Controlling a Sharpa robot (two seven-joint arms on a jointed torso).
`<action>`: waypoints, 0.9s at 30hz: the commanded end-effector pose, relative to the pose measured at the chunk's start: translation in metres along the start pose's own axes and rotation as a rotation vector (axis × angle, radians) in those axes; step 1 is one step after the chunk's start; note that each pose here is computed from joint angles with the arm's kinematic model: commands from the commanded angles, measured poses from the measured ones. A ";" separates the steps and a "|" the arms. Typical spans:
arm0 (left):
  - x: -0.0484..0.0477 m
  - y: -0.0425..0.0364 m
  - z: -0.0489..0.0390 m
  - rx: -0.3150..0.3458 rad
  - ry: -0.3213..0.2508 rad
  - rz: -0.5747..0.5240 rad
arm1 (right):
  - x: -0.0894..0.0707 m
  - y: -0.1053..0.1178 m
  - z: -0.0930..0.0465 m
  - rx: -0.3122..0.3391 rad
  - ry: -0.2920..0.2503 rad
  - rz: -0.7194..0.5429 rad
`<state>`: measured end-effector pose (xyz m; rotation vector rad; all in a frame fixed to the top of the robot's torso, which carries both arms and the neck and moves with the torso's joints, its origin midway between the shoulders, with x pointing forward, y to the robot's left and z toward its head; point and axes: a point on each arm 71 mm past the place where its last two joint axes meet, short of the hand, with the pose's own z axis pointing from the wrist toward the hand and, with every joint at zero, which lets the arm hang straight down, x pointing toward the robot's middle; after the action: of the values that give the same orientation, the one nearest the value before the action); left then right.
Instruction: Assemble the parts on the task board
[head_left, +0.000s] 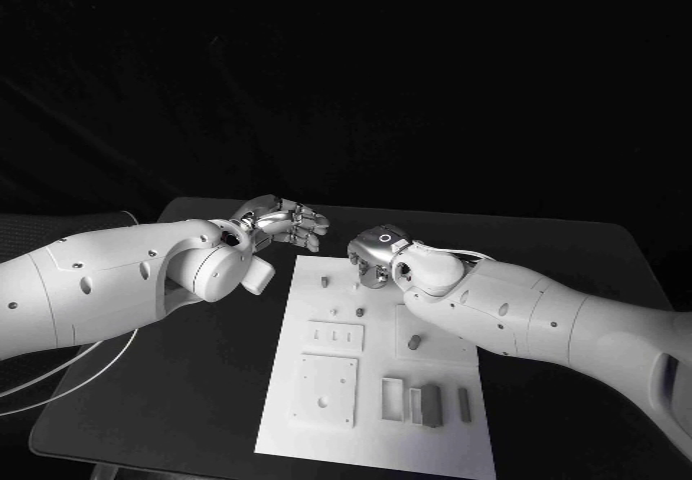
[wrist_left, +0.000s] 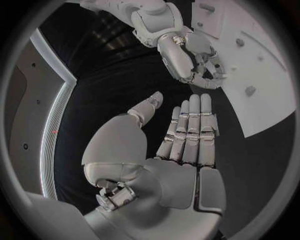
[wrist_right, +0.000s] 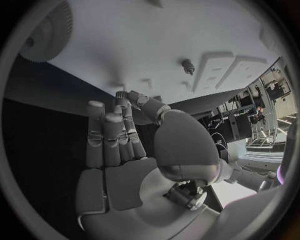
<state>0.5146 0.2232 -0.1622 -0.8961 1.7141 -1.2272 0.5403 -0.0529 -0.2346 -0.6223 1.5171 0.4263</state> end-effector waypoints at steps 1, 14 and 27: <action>0.0015 -0.0029 0.0003 0.013 0.004 0.006 | 0.000 0.002 0.000 -0.006 0.005 0.000; 0.0013 -0.0038 0.0006 0.014 0.003 0.007 | 0.002 0.002 0.001 -0.006 0.008 0.012; 0.0015 -0.0047 0.0030 0.017 0.000 0.011 | 0.002 0.002 0.001 -0.006 0.009 0.022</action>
<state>0.5165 0.2214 -0.1605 -0.8876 1.7115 -1.2265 0.5407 -0.0523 -0.2353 -0.6068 1.5254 0.4358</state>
